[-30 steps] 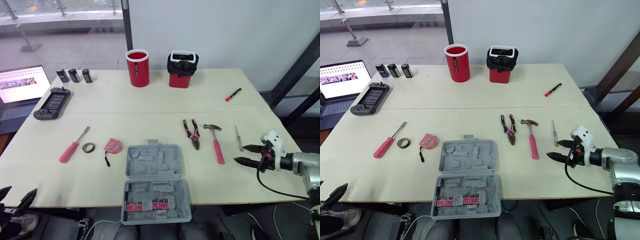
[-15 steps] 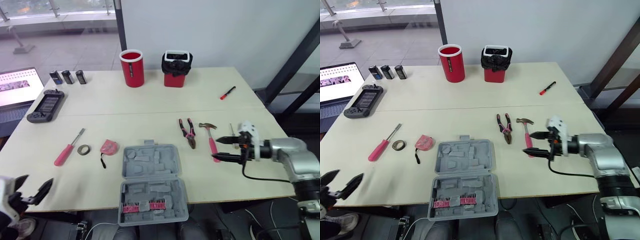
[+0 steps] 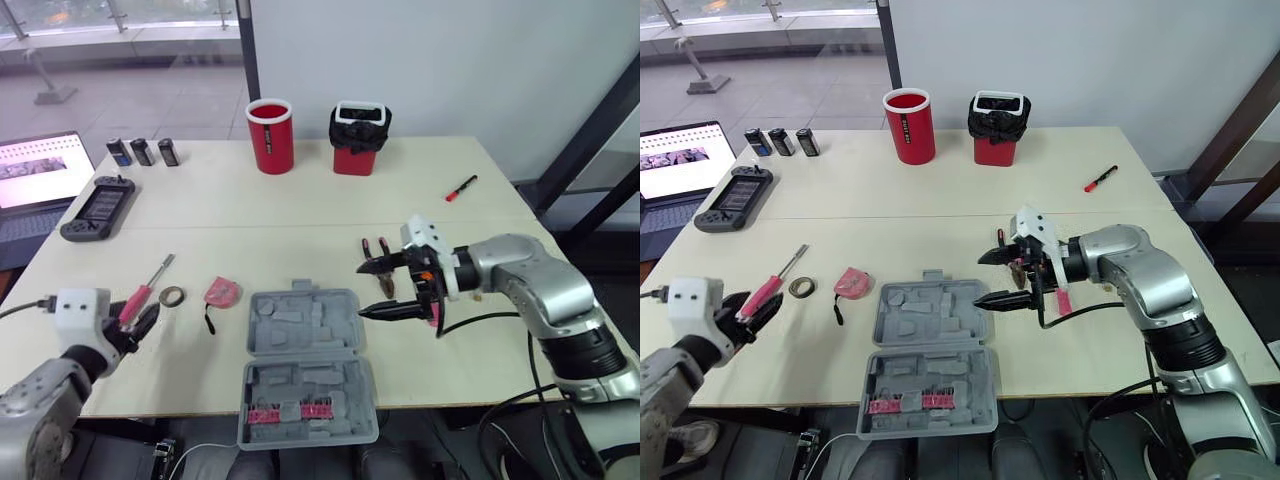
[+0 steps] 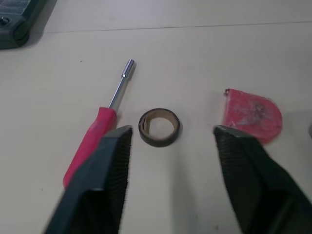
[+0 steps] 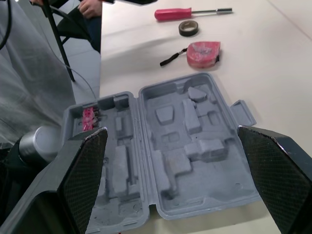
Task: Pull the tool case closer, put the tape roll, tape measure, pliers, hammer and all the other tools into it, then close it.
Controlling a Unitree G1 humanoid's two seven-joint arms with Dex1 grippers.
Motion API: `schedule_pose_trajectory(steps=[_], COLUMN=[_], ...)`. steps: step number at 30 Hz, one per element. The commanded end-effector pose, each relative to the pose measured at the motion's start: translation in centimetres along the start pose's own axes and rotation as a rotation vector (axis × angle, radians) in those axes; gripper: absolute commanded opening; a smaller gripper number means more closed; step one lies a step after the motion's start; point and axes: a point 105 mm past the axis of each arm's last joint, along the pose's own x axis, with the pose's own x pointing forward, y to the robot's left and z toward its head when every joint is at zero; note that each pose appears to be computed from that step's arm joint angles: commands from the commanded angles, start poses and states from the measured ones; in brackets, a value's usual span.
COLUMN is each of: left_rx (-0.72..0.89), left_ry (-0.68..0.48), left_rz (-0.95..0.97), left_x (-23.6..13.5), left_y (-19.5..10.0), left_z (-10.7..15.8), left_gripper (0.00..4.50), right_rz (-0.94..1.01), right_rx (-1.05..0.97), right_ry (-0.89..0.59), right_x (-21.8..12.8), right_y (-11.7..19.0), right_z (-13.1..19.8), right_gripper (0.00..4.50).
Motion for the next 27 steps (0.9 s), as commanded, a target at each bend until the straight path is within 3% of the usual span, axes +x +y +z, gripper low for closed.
schedule_pose_trajectory(steps=[1, 11, 27], left_rx=[0.049, 0.043, 0.003], left_ry=[0.032, 0.046, 0.083], left_rz=[0.038, 0.031, 0.013], left_x=[1.7, 6.3, 8.7], left_y=[0.5, 0.1, -1.4], left_z=[-0.2, -0.5, -1.8], left_gripper=[2.23, 2.23, 2.23], right_rz=[-0.027, -0.071, -0.086], right_rx=[-0.069, -0.083, -0.090], right_ry=[-0.004, 0.040, 0.064], right_x=[-0.1, -0.7, -0.6], right_y=[-0.2, -0.9, -1.0], right_z=[1.3, 0.8, 1.4], right_gripper=[4.50, 4.50, 4.50])
